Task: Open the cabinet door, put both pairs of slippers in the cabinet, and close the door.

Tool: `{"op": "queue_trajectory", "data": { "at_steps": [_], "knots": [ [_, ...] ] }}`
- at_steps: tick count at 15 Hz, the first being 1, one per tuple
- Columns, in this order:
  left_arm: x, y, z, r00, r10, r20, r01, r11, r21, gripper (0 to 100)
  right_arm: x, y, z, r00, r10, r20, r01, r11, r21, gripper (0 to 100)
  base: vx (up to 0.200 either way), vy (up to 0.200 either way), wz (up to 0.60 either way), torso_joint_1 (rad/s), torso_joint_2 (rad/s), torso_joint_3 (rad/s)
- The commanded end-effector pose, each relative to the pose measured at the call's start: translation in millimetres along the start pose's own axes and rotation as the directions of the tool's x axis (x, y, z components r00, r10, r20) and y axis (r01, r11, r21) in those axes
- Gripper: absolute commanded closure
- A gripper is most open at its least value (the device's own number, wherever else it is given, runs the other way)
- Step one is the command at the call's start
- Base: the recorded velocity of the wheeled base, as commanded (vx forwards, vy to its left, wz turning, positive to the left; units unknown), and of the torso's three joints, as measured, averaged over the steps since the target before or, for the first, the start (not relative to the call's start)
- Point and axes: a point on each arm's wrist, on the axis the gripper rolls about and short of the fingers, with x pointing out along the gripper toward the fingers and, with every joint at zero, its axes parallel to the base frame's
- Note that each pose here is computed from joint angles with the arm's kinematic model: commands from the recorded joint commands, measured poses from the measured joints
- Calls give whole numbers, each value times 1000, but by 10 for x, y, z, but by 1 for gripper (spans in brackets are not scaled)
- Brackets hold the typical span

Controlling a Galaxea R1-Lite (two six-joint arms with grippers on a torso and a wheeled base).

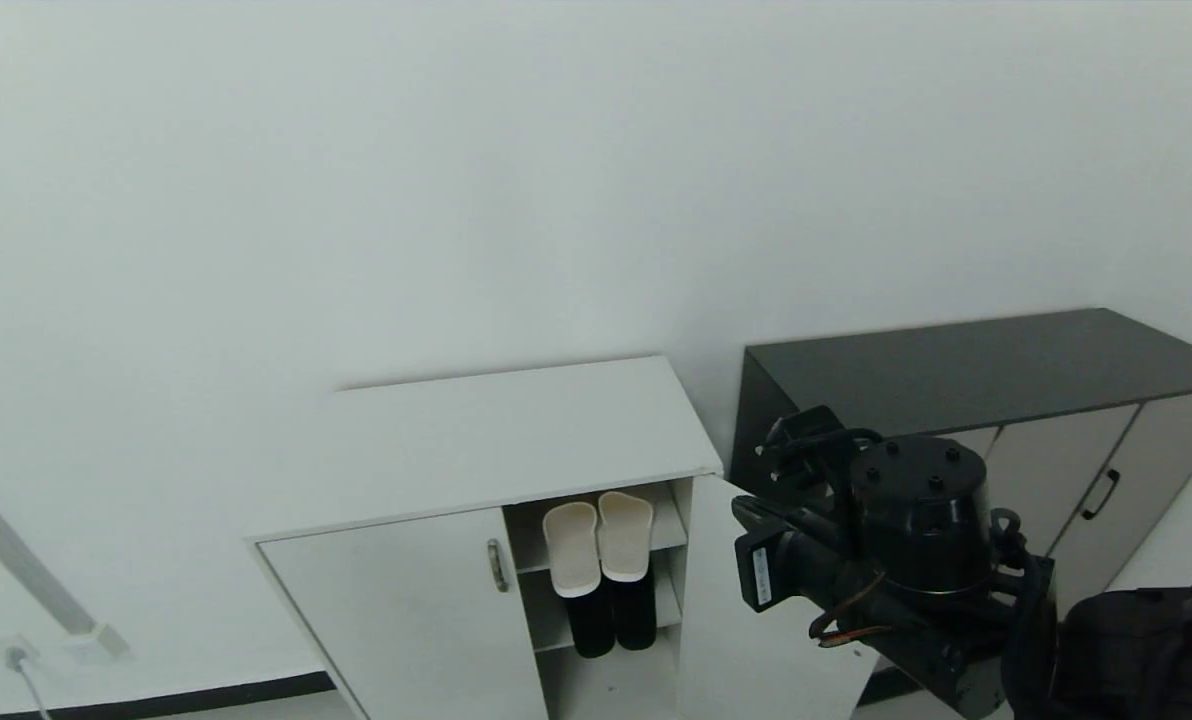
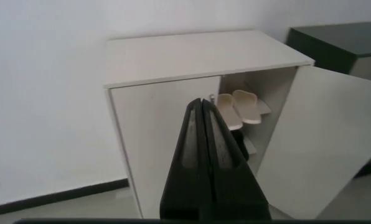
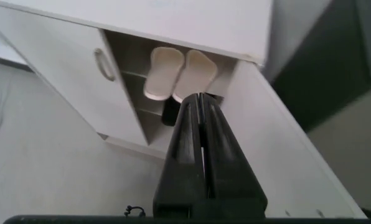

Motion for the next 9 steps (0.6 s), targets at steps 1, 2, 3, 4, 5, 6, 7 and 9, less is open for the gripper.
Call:
{"op": "queue_trajectory", "data": {
  "at_steps": [1, 2, 3, 4, 5, 6, 7, 9],
  "knots": [
    [1, 0, 2, 1000, -1, 0, 1, 1000, 0, 100, 12, -5, -7, 1000, -3, -3, 3, 1000, -1, 100, 0, 0, 0, 0, 0, 0],
    [1, 0, 2, 1000, 0, 0, 0, 1000, 1, 100, 19, -3, -14, 1000, -3, -5, 3, 1000, -2, 100, 0, 0, 0, 0, 0, 0],
    [1, 0, 2, 1000, 0, 0, 0, 1000, 4, 100, 19, -3, -14, 1000, -3, -5, 3, 1000, -3, 100, 0, 0, 0, 0, 0, 0],
    [1, 0, 2, 1000, 0, 0, 0, 1000, 3, 100, 22, -2, -18, 1000, -3, -6, 3, 1000, -5, 100, 0, 0, 0, 0, 0, 0],
    [1, 0, 2, 1000, -1, 0, 1, 1000, 3, 100, 23, -1, -14, 1000, -3, -5, 3, 1000, -5, 100, 0, 0, 0, 0, 0, 0],
    [1, 0, 2, 1000, -1, 0, 1, 1000, 3, 100, 26, -5, -9, 1000, -4, -3, 4, 1000, -4, 100, 0, 0, 0, 0, 0, 0],
    [1, 0, 2, 1000, -5, 0, 5, 1000, 3, 100, 28, -15, -12, 1000, -8, -5, 8, 1000, -3, 100, -200, 0, 0, 2, 2, 2],
    [1, -1, 2, 1000, -5, 0, 5, 1000, 1, 100, 32, -23, -7, 1000, -10, -3, 10, 1000, -2, 100, -200, 0, 0, 10, 2, 2]
  ]
}}
